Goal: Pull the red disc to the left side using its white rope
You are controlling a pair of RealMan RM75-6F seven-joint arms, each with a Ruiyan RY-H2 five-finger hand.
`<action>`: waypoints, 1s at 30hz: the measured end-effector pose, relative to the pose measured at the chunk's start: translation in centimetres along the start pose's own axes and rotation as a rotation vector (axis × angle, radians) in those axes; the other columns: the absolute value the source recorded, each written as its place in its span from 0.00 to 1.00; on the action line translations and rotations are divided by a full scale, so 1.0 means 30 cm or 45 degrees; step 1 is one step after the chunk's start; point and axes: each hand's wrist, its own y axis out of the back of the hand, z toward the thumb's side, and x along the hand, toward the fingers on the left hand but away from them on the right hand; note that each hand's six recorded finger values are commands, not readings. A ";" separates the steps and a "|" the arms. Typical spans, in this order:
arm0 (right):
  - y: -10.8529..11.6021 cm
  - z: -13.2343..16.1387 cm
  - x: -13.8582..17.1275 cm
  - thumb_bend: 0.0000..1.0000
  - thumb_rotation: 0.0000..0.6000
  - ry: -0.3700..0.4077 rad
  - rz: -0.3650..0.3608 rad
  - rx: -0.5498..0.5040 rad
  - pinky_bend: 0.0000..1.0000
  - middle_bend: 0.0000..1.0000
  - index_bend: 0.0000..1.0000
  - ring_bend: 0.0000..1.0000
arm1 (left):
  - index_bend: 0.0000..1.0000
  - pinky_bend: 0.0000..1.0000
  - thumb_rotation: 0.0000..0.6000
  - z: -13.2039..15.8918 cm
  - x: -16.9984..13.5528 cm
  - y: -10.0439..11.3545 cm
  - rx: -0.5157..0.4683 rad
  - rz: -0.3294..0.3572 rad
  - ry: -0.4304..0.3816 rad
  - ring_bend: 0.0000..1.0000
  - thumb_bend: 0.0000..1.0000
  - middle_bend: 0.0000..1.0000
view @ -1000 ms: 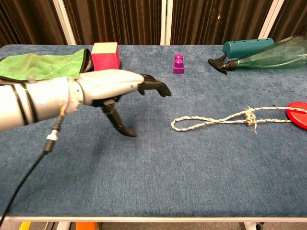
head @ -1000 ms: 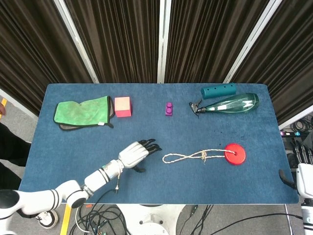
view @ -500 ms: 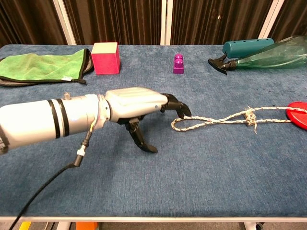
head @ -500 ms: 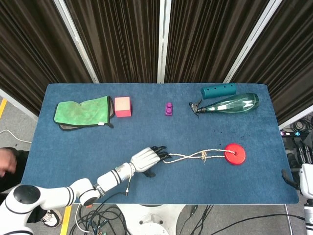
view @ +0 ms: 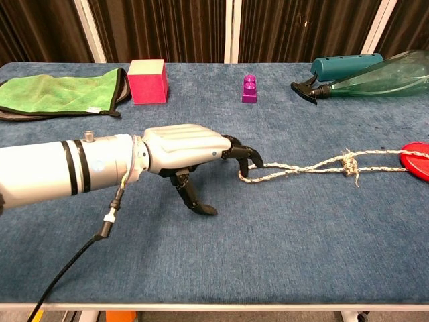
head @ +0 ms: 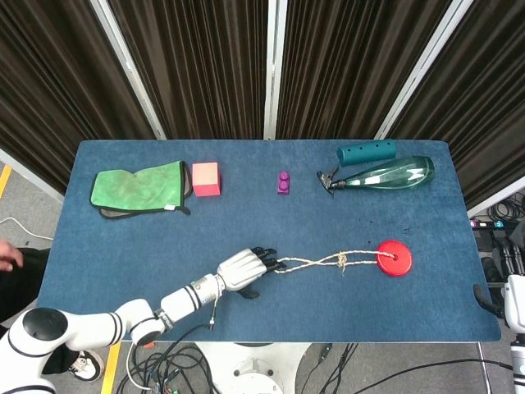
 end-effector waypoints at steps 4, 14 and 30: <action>-0.005 0.004 -0.001 0.23 1.00 0.001 0.004 0.001 0.00 0.00 0.00 0.00 | 0.15 0.20 1.00 -0.008 -0.017 0.002 0.013 -0.021 0.014 0.28 0.21 0.83; -0.009 0.010 -0.003 0.23 1.00 0.002 0.010 0.001 0.00 0.00 0.00 0.00 | 0.15 0.20 1.00 -0.043 -0.066 0.014 0.050 -0.045 0.063 0.45 0.21 0.96; -0.013 0.027 -0.006 0.24 1.00 0.012 0.015 0.002 0.00 0.00 0.00 0.00 | 0.45 0.25 1.00 -0.080 -0.119 0.062 0.073 0.020 0.129 0.77 0.32 1.00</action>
